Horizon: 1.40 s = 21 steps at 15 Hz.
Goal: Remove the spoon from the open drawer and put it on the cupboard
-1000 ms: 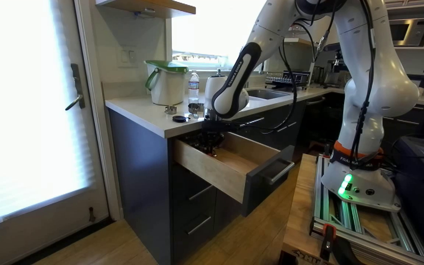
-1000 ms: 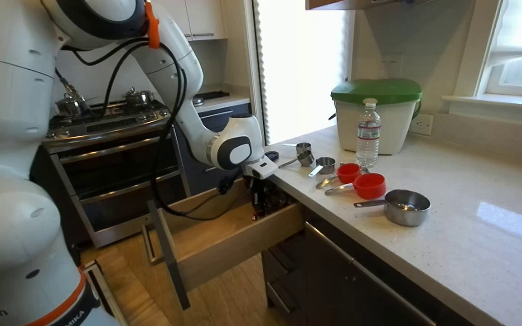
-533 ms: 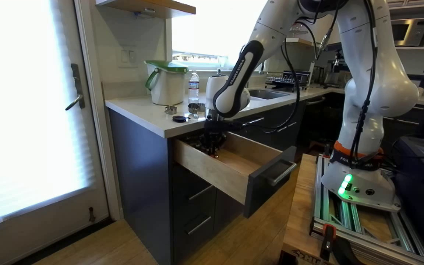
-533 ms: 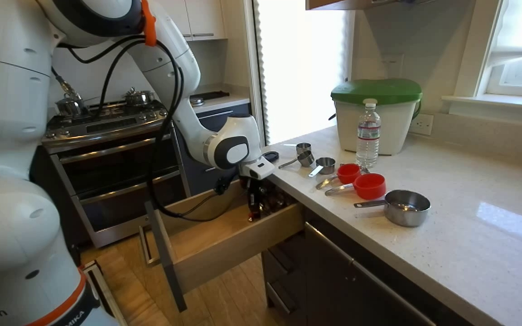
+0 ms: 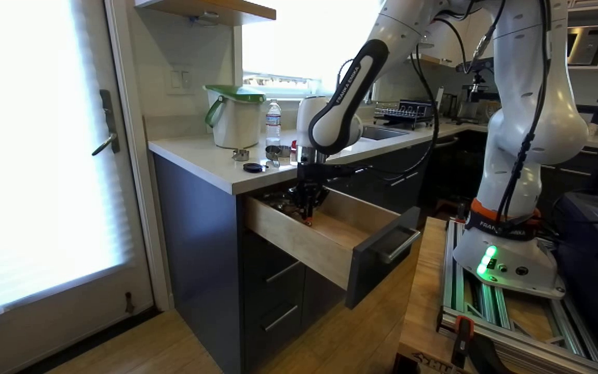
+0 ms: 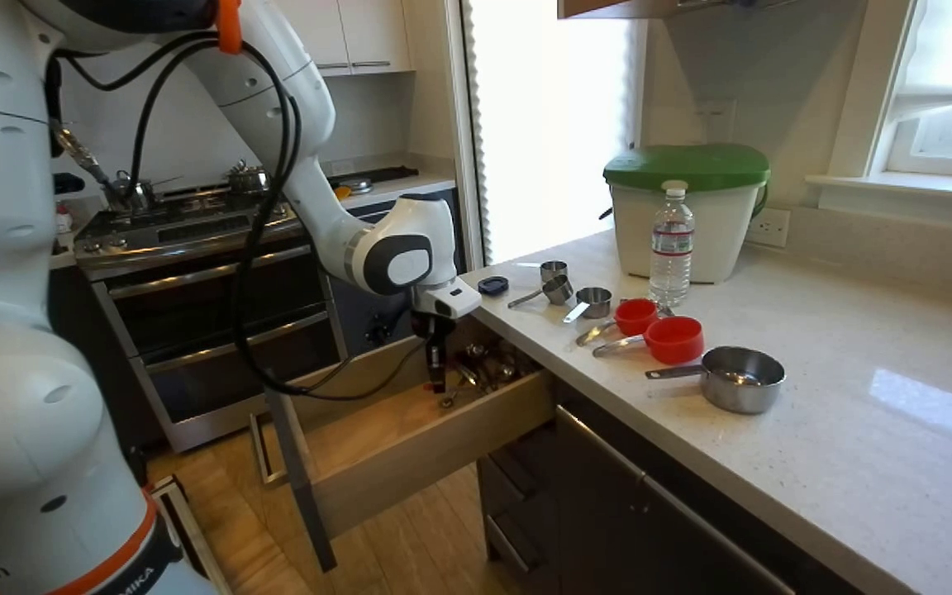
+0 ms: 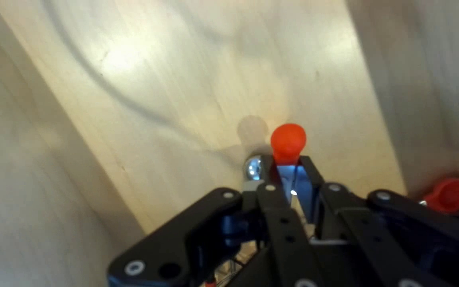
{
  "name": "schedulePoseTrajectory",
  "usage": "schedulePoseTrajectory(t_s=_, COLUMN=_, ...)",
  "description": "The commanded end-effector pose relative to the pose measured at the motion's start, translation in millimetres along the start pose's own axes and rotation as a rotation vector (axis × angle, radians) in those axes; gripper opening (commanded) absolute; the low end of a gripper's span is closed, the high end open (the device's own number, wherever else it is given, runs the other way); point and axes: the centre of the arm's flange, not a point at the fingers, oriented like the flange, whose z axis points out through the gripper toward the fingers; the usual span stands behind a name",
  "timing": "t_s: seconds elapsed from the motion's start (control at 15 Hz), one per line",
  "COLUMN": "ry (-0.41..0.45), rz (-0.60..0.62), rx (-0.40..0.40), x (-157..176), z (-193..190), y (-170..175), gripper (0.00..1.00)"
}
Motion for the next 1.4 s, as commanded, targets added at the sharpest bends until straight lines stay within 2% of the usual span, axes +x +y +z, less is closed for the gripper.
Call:
schedulePoseTrajectory(t_s=0.0, ry=-0.069, rz=-0.067, rx=0.015, x=-21, z=-18, y=18, gripper=0.04)
schedulePoseTrajectory(t_s=0.2, ry=-0.166, rz=-0.120, rx=0.004, x=-36, z=-24, y=24, gripper=0.04)
schedulePoseTrajectory(t_s=0.4, ry=-0.197, rz=-0.198, rx=0.024, x=-49, z=-38, y=29, gripper=0.04)
schedulePoseTrajectory(t_s=0.87, ry=-0.119, rz=-0.348, rx=0.127, x=-61, z=-85, y=45, gripper=0.04)
schedulePoseTrajectory(t_s=1.33, ry=0.030, rz=-0.427, rx=0.199, x=-41, z=-154, y=29, gripper=0.04)
